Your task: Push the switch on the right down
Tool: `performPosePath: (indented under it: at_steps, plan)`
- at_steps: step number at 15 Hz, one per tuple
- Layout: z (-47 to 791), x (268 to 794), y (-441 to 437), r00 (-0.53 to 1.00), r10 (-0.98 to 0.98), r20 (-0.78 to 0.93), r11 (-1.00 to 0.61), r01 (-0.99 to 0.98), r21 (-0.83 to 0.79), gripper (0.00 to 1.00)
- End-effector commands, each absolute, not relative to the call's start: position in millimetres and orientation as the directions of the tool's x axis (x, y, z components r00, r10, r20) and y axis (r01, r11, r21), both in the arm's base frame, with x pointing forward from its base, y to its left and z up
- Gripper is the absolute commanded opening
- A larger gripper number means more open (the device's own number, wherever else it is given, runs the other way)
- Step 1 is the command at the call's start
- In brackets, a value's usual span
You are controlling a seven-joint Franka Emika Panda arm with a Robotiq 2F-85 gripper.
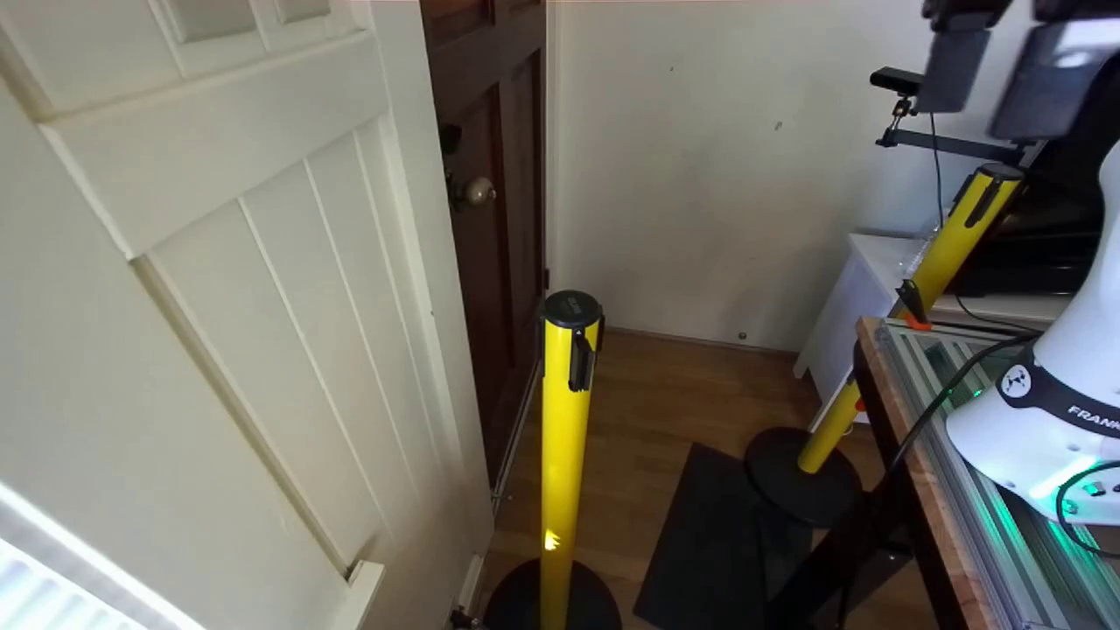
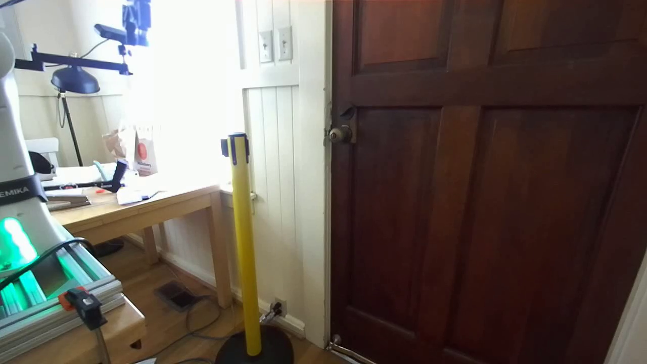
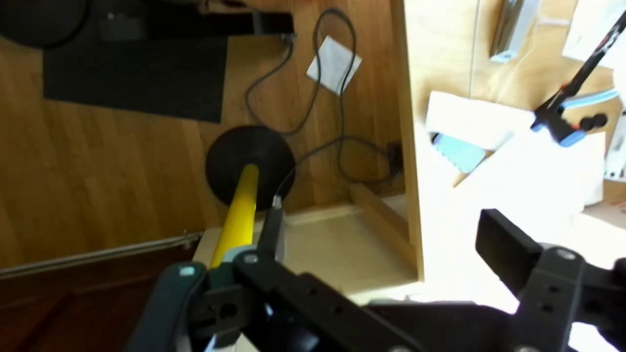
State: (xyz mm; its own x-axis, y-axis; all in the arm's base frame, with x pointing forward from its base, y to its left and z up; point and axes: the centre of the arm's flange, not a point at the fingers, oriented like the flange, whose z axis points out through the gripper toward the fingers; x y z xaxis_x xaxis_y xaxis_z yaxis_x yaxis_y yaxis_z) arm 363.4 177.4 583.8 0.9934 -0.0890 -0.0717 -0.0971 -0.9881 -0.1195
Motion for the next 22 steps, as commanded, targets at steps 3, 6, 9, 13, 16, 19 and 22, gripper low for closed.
performPosePath:
  at_steps: [3,6,9,13,16,19,22]
  plan:
    - [594,427,144,0.959,-0.190,0.212,-0.981,-0.195,0.001,1.00]
    - [605,463,125,0.909,-0.236,0.345,-0.969,-0.247,-0.010,1.00]
    - [617,492,111,0.868,-0.245,0.432,-0.963,-0.268,-0.009,1.00]
    - [632,527,94,0.866,-0.157,0.474,-0.978,-0.202,0.046,1.00]
    - [644,557,83,0.877,-0.106,0.468,-0.991,-0.134,0.027,1.00]
    - [636,544,78,0.875,-0.111,0.471,-0.989,-0.144,0.036,1.00]
    - [636,565,74,0.877,-0.095,0.471,-0.991,-0.127,0.035,1.00]
